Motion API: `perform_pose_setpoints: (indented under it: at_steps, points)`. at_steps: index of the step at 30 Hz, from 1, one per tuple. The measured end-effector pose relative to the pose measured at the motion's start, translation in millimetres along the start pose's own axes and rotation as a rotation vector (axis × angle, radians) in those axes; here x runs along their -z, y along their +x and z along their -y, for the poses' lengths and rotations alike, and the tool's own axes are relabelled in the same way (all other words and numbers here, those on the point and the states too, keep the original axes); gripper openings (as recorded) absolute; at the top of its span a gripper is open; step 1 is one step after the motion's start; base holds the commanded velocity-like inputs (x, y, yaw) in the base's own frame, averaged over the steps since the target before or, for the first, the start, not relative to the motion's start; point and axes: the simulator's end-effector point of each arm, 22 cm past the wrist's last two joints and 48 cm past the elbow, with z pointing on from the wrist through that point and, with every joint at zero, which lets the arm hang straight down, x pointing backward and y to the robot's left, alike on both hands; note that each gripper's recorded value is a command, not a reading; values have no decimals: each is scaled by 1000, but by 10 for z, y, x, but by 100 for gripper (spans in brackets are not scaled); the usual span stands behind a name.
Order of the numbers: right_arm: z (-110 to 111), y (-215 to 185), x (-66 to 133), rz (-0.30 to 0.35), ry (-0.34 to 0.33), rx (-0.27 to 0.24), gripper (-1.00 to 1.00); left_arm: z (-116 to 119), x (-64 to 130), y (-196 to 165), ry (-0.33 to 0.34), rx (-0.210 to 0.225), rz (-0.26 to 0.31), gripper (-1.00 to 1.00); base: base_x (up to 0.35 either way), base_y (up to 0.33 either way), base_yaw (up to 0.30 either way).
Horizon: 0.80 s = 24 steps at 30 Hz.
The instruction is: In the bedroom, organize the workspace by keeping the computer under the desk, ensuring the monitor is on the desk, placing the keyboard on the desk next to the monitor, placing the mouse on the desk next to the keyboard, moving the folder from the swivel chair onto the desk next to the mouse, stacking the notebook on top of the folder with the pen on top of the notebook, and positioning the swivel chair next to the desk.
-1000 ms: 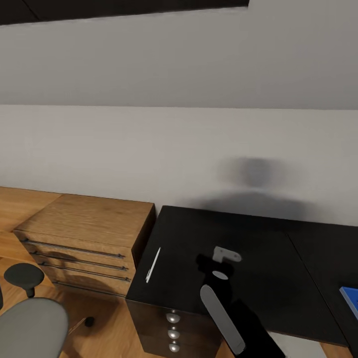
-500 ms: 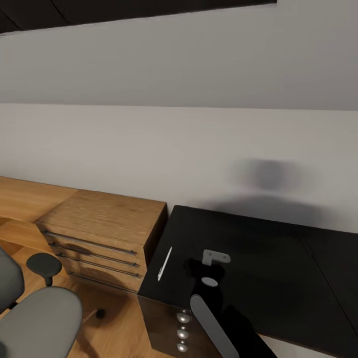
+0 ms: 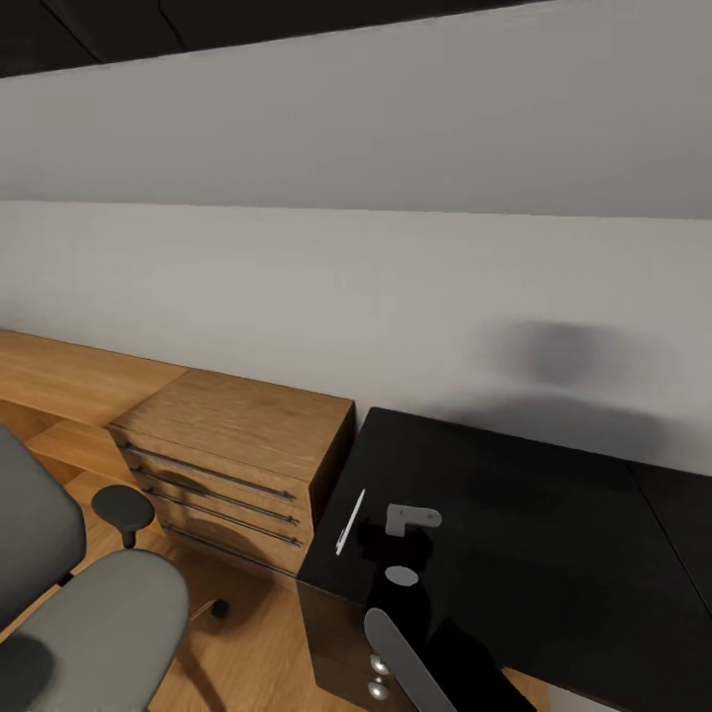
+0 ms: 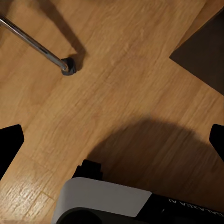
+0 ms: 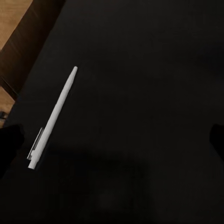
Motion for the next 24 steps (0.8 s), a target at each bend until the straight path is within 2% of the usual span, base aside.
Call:
perform_pose_setpoints:
  at_steps: [5, 9, 15, 19, 24]
  points:
    - [-129, -46, -50, -33, -33, -16, 100, 42, 9, 70, 4, 8, 1, 100, 0, 0, 0]
    - [-65, -162, -123, -3, -14, -6, 100, 87, 8, -76, 10, 11, 42, 100, 0, 0, 0]
    - [-8, -106, -27, 28, 10, 10, 100, 119, 8, -98, 14, 12, 38, 100, 0, 0, 0]
    - [-30, -27, 55, 27, 10, 16, 100, 123, 8, -99, 15, 12, 37, 100, 0, 0, 0]
    - [-21, -27, 121, 32, 14, 5, 100, 125, 8, -104, 15, 12, 39, 100, 0, 0, 0]
